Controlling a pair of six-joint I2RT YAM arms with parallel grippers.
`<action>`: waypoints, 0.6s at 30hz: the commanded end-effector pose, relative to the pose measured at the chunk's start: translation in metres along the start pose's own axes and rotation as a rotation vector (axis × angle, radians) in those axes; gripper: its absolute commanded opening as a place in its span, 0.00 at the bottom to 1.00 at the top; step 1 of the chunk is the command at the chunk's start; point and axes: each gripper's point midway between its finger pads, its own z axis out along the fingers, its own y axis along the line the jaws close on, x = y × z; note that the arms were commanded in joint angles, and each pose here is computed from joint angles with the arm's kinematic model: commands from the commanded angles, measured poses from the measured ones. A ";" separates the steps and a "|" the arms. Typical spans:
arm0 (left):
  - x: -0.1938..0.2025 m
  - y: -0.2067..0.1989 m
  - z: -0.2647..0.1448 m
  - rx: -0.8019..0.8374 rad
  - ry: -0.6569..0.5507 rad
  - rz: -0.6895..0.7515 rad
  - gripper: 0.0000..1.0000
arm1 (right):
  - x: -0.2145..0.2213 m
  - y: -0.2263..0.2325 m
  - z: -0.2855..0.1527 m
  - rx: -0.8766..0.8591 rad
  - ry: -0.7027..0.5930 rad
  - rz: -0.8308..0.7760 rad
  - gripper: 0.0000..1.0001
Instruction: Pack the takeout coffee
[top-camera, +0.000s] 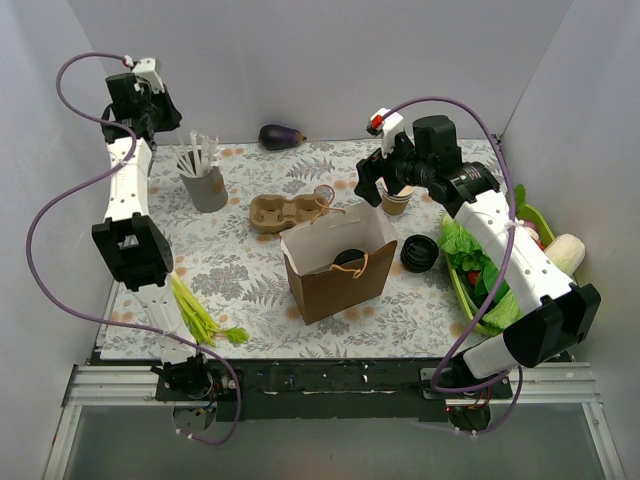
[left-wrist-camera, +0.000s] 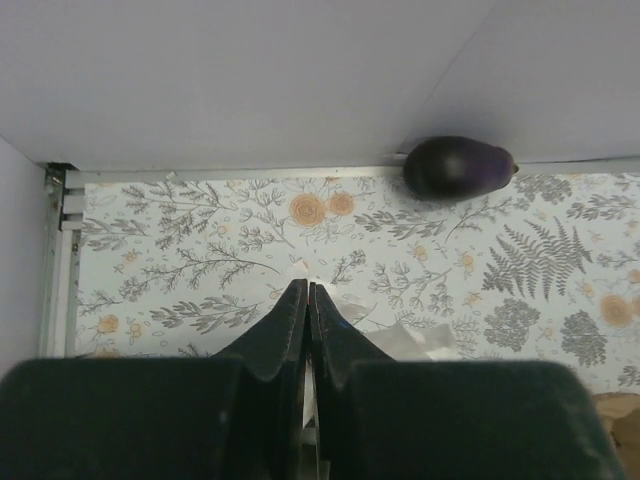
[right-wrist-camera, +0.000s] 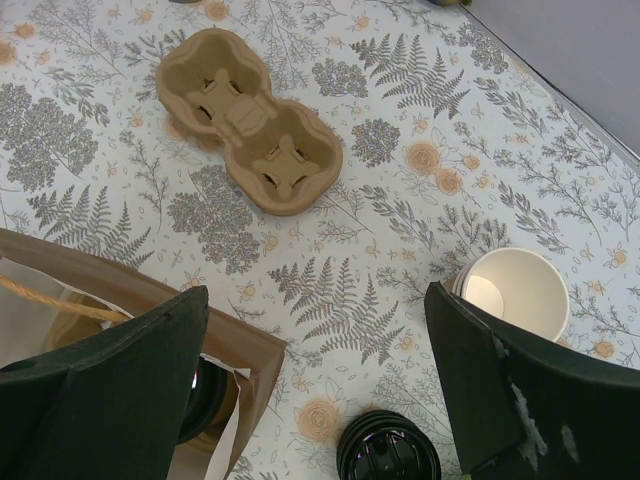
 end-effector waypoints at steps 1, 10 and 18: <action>-0.094 -0.041 -0.102 0.029 -0.214 0.067 0.00 | -0.020 -0.002 -0.008 0.010 -0.073 -0.015 0.96; -0.141 -0.111 -0.222 0.119 -0.347 0.146 0.00 | -0.029 -0.014 -0.010 0.071 -0.077 -0.013 0.97; -0.106 -0.258 -0.320 0.577 -0.319 0.186 0.00 | -0.037 -0.046 -0.010 0.208 -0.068 -0.024 0.98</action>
